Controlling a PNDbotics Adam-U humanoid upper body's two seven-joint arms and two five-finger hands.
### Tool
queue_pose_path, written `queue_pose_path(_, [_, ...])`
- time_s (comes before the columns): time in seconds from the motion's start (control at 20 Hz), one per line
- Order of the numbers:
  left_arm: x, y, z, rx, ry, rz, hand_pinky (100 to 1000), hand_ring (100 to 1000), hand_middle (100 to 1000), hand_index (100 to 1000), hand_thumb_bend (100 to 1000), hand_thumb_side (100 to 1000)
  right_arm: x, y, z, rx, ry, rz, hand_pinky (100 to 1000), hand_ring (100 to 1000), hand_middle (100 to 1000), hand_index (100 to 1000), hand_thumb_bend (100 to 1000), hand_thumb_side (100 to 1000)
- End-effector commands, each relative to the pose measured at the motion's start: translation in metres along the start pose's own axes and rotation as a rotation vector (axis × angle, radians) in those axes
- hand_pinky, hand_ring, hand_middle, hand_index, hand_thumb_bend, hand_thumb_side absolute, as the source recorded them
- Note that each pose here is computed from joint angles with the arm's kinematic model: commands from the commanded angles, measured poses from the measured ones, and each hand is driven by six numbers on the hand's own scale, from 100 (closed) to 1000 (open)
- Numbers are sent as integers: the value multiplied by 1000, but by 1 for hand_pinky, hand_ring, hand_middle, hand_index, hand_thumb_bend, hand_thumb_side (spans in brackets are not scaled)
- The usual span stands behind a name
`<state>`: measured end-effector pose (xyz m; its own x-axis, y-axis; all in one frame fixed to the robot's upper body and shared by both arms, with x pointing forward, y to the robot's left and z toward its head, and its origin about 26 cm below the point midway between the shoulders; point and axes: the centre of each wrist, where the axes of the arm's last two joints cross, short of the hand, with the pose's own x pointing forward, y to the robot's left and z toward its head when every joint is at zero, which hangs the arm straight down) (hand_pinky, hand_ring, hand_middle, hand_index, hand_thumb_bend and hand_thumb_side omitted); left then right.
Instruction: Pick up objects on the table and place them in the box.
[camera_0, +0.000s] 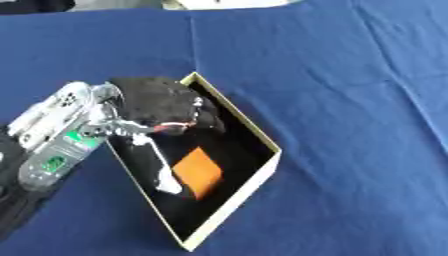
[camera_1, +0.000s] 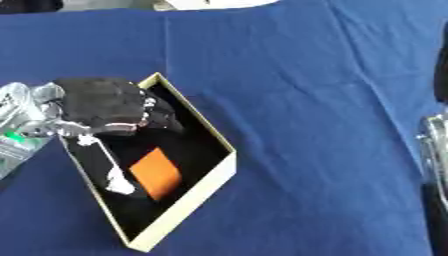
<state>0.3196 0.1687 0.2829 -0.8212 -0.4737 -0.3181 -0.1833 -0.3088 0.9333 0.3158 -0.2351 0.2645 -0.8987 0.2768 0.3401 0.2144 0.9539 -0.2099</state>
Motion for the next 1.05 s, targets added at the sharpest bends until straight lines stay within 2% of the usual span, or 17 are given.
queue_pose_path(0.05, [4,24,17,139,17,11,389,614,617,816,201,593,6,-4,-5,-13,-29,7,758,738,610,745,100,822])
queue_pose_path(0.15, [3,31,21,228,25,59,327,556,560,764,100,618,6,-4,-5,-15,-30,7,758,738,610,745,100,821])
queue_pose_path(0.3, [0,35,24,362,33,153,274,496,501,717,100,667,6,-5,-5,-21,-31,12,758,738,611,745,100,820])
queue_pose_path(0.75, [-26,21,54,699,117,390,320,518,518,713,100,628,5,-9,-7,-46,-39,39,759,739,614,746,100,814])
queue_pose_path(1.05, [-39,-6,80,891,173,487,375,546,539,707,100,612,6,-11,-10,-58,-57,54,761,741,618,747,100,807])
